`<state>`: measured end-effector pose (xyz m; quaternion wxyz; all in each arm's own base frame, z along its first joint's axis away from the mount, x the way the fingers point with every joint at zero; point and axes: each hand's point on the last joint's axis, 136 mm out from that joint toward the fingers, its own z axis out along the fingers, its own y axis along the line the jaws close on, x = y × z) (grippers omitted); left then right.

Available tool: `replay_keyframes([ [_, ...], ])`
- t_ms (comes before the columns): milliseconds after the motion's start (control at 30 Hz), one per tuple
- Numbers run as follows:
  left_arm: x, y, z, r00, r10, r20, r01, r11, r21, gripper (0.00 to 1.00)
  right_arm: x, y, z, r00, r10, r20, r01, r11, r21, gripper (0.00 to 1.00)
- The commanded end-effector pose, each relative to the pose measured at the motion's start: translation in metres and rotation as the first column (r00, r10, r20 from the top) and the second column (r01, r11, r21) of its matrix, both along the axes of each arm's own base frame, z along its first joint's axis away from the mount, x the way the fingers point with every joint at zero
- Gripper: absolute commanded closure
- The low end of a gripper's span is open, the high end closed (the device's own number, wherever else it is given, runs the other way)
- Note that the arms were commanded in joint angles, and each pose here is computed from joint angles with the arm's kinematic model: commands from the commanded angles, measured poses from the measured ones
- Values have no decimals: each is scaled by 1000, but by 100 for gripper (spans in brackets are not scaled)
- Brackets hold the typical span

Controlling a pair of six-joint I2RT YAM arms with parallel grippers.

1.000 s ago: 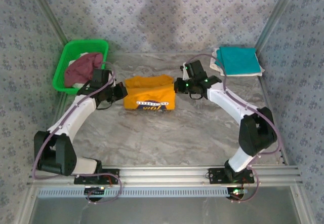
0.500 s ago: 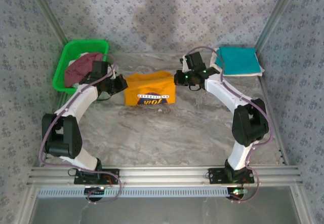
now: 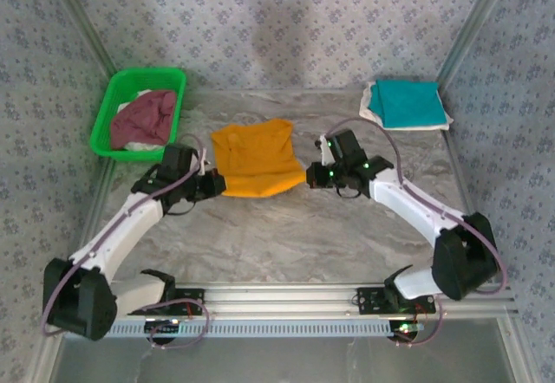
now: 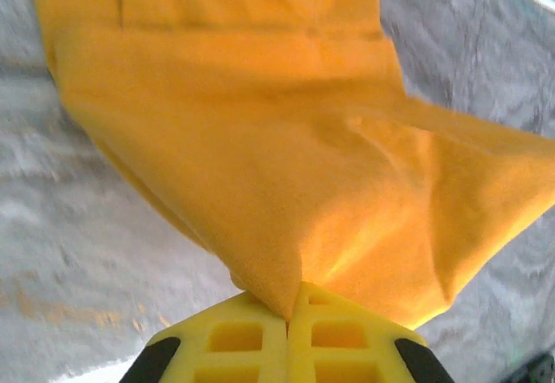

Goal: Fold and stack the t-shirts

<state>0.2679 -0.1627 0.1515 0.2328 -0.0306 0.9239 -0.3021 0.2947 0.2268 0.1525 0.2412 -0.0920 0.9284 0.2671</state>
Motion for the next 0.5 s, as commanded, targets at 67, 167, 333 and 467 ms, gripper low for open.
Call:
replay_keyframes([
  [67, -29, -1, 13, 1000, 7, 11, -7, 1000, -14, 100, -28, 6, 14, 1000, 12, 7, -12, 997, 73, 100],
  [167, -22, 3, 30, 997, 28, 66, -28, 1000, -11, 100, -19, 9, 28, 999, 0, 39, -3, 996, 88, 100],
  [333, 3, 4, 54, 995, 37, 94, -33, 998, -45, 100, 9, 14, 57, 995, -15, 97, 6, 995, 95, 100],
  [467, 26, 8, 71, 990, 58, 132, -48, 996, -79, 100, 36, 14, 70, 993, -34, 111, 23, 995, 100, 100],
])
